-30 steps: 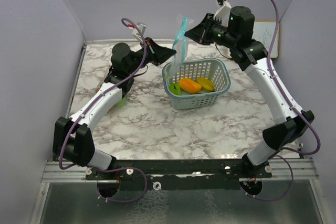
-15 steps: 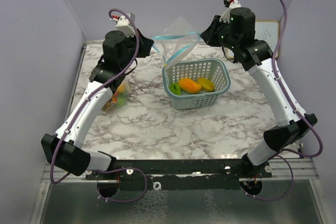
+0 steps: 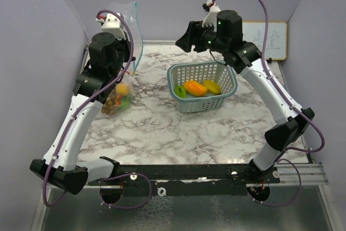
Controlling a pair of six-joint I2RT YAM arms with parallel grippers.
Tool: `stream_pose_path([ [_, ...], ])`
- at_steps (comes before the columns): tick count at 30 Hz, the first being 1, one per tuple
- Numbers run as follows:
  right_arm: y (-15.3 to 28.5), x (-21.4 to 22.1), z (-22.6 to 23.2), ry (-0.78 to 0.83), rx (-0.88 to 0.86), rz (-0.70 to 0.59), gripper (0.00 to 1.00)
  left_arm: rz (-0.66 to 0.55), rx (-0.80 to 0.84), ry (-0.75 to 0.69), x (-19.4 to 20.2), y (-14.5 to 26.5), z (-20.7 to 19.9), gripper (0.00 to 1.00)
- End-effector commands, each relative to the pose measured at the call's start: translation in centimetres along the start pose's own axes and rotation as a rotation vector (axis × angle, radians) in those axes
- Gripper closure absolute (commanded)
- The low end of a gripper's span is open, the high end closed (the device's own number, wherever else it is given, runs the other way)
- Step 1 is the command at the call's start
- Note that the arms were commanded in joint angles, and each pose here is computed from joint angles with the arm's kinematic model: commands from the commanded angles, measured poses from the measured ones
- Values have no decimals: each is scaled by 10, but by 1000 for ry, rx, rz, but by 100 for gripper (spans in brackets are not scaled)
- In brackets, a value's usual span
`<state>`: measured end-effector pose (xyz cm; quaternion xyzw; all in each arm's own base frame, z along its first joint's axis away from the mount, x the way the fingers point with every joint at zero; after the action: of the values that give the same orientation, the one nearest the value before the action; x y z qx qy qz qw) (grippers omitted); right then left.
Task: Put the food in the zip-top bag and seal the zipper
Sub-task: Open the zipper of the food storage bag.
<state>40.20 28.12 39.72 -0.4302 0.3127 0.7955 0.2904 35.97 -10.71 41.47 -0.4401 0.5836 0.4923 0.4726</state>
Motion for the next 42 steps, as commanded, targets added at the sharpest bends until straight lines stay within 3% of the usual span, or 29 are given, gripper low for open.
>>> stream_pose_path([
  [1,-1,-12,64,28,-248,-56,32,51,126,105,23,-4,-25,100],
  [6,-14,-11,87,-47,-338,-52,32,77,192,197,39,-14,-42,100],
  [11,-43,6,85,-78,-294,-24,32,83,229,234,43,-20,-51,100],
  [29,-82,42,90,-64,-260,56,37,89,276,253,47,-23,-61,100],
  [42,-102,58,65,-33,-108,85,55,46,351,287,29,-10,-71,100],
])
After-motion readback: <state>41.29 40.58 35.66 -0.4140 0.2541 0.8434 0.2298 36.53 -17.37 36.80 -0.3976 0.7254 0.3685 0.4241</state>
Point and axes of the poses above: each gripper's point midway between its finger pads, its own y axis back along the fingers, its own z axis along the line the jaws close on, x = y × z, the point moved 1 cm from there along y, back along the fingers, and after that the axes turned 4 degrees about -y, right-handed, at the moved point
